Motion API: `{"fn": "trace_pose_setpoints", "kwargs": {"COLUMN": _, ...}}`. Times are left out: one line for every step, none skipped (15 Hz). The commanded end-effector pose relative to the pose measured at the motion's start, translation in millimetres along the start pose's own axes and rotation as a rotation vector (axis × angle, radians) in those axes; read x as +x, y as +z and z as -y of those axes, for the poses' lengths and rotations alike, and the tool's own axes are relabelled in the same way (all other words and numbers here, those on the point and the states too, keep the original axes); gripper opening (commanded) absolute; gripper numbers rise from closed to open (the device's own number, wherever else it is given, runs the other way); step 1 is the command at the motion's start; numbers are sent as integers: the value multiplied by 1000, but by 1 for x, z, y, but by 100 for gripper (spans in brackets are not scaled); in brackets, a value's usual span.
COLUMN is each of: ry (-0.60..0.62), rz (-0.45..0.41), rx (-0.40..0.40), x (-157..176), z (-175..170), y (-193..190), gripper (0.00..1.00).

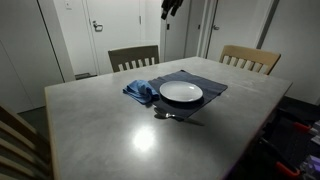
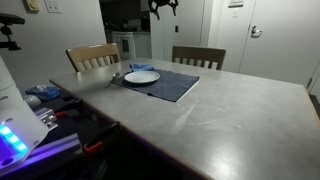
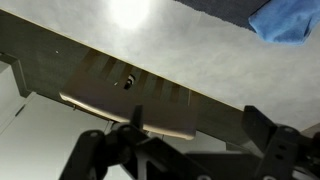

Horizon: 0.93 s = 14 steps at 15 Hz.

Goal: Use the blue towel to wipe the white plate

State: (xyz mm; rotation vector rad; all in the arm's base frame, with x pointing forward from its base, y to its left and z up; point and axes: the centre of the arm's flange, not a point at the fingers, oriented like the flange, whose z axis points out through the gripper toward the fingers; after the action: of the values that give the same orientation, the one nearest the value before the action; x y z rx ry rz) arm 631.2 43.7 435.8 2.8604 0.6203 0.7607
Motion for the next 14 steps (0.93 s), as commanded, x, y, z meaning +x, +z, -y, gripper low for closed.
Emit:
{"fn": "trace_pose_setpoints", "kwargs": {"ry": -68, "rz": -3, "rx": 35, "x": 31, "z": -2, "y": 22, "gripper": 100}}
{"fn": "trace_pose_setpoints", "kwargs": {"ry": -29, "rz": -7, "rx": 14, "x": 13, "z": 6, "y": 10, "gripper": 100}}
{"fn": "trace_pose_setpoints", "kwargs": {"ry": -40, "rz": -10, "rx": 18, "x": 18, "z": 8, "y": 14, "gripper": 100}}
{"fn": "trace_pose_setpoints", "kwargs": {"ry": -45, "rz": -10, "rx": 20, "x": 20, "z": 8, "y": 18, "gripper": 100}}
{"fn": "trace_pose_setpoints", "kwargs": {"ry": -47, "rz": -11, "rx": 20, "x": 21, "z": 8, "y": 19, "gripper": 100}}
{"fn": "trace_pose_setpoints", "kwargs": {"ry": -50, "rz": -5, "rx": 16, "x": 21, "z": 9, "y": 20, "gripper": 100}}
{"fn": "trace_pose_setpoints", "kwargs": {"ry": -59, "rz": 23, "rx": 24, "x": 25, "z": 15, "y": 25, "gripper": 100}}
{"fn": "trace_pose_setpoints", "kwargs": {"ry": -52, "rz": 66, "rx": 68, "x": 33, "z": 22, "y": 35, "gripper": 100}}
{"fn": "trace_pose_setpoints", "kwargs": {"ry": -39, "rz": 114, "rx": 107, "x": 36, "z": 29, "y": 43, "gripper": 100}}
{"fn": "trace_pose_setpoints", "kwargs": {"ry": -31, "rz": 152, "rx": 144, "x": 39, "z": 39, "y": 52, "gripper": 100}}
{"fn": "trace_pose_setpoints", "kwargs": {"ry": -18, "rz": 186, "rx": 182, "x": 44, "z": 49, "y": 61, "gripper": 100}}
{"fn": "trace_pose_setpoints", "kwargs": {"ry": -15, "rz": 208, "rx": 208, "x": 48, "z": 58, "y": 66, "gripper": 100}}
{"fn": "trace_pose_setpoints", "kwargs": {"ry": -17, "rz": 221, "rx": 227, "x": 52, "z": 66, "y": 73, "gripper": 100}}
{"fn": "trace_pose_setpoints", "kwargs": {"ry": -19, "rz": 230, "rx": 236, "x": 56, "z": 72, "y": 82, "gripper": 100}}
